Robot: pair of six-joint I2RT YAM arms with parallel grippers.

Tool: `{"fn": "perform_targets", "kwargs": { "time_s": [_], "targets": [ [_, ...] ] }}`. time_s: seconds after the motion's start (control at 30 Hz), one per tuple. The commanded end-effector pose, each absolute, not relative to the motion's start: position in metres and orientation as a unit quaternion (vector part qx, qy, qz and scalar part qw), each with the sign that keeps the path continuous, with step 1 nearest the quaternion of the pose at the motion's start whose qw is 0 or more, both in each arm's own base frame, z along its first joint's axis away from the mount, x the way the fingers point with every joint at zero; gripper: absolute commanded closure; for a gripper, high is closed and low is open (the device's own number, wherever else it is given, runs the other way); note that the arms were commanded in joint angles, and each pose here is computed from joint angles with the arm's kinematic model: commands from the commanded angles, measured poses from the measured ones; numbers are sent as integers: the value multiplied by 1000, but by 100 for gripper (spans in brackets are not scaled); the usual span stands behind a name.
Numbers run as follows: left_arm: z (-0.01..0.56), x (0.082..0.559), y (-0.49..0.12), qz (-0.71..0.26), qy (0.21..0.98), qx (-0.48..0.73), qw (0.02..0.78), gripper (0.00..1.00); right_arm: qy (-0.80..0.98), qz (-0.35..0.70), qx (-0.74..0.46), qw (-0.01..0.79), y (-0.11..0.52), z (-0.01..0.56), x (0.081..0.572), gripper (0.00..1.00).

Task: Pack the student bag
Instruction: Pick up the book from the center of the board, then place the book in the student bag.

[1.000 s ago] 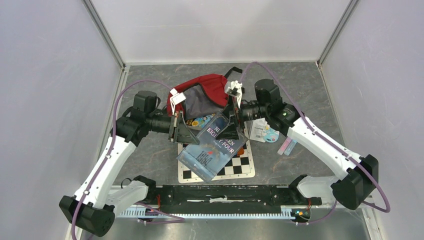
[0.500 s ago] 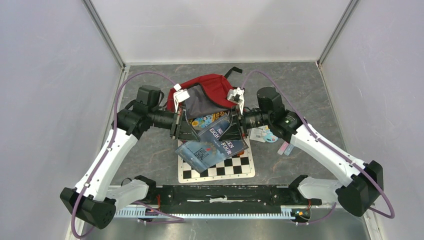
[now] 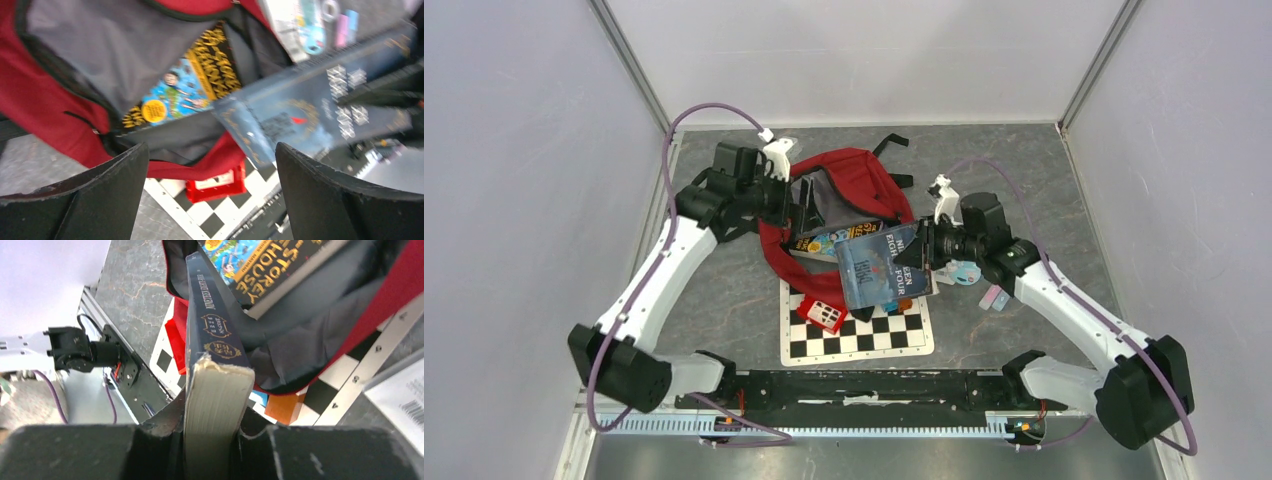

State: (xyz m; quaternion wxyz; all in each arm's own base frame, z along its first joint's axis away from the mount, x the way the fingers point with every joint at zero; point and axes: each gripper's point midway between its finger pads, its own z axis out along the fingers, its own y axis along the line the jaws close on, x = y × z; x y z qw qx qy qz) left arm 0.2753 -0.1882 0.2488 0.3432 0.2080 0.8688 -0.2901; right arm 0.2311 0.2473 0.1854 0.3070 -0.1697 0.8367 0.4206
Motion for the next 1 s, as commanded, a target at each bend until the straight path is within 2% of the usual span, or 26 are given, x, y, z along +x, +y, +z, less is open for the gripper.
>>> {"fn": "perform_targets", "kwargs": {
  "time_s": [0.0, 0.1, 0.23, 0.6, 0.67, 0.7, 0.8, 0.9, 0.93, 0.97],
  "targets": [
    [233, 348, -160, -186, 898, 114, 383, 0, 801, 459, -74, 375, 246, 225, 251, 100],
    [205, 379, -141, -179, 921, 36, 344, 0, 781, 487, -35, 389, 246, 238, 253, 100],
    [186, 411, -132, -272, 910, -64, 306, 0, 768, 495, -5, 407, 240, 248, 254, 100],
    [148, 447, -159, -358, 892, -87, 261, 2, 748, 522, 62, 405, 239, 268, 263, 100],
    [153, 450, -172, -402, 875, -80, 257, 13, 745, 525, 72, 404, 240, 269, 266, 100],
    [156, 449, -179, -424, 868, -77, 248, 23, 744, 528, 76, 402, 241, 269, 267, 100],
    [168, 451, -188, -461, 849, -67, 250, 59, 738, 538, 93, 397, 243, 269, 271, 100],
    [191, 449, -190, -476, 831, -43, 285, 91, 737, 544, 117, 384, 247, 260, 272, 100],
    [203, 447, -191, -484, 821, -30, 302, 97, 735, 547, 120, 381, 250, 258, 272, 100],
    [215, 443, -193, -494, 810, -20, 315, 98, 736, 550, 122, 374, 254, 256, 272, 100]
  ]
}}
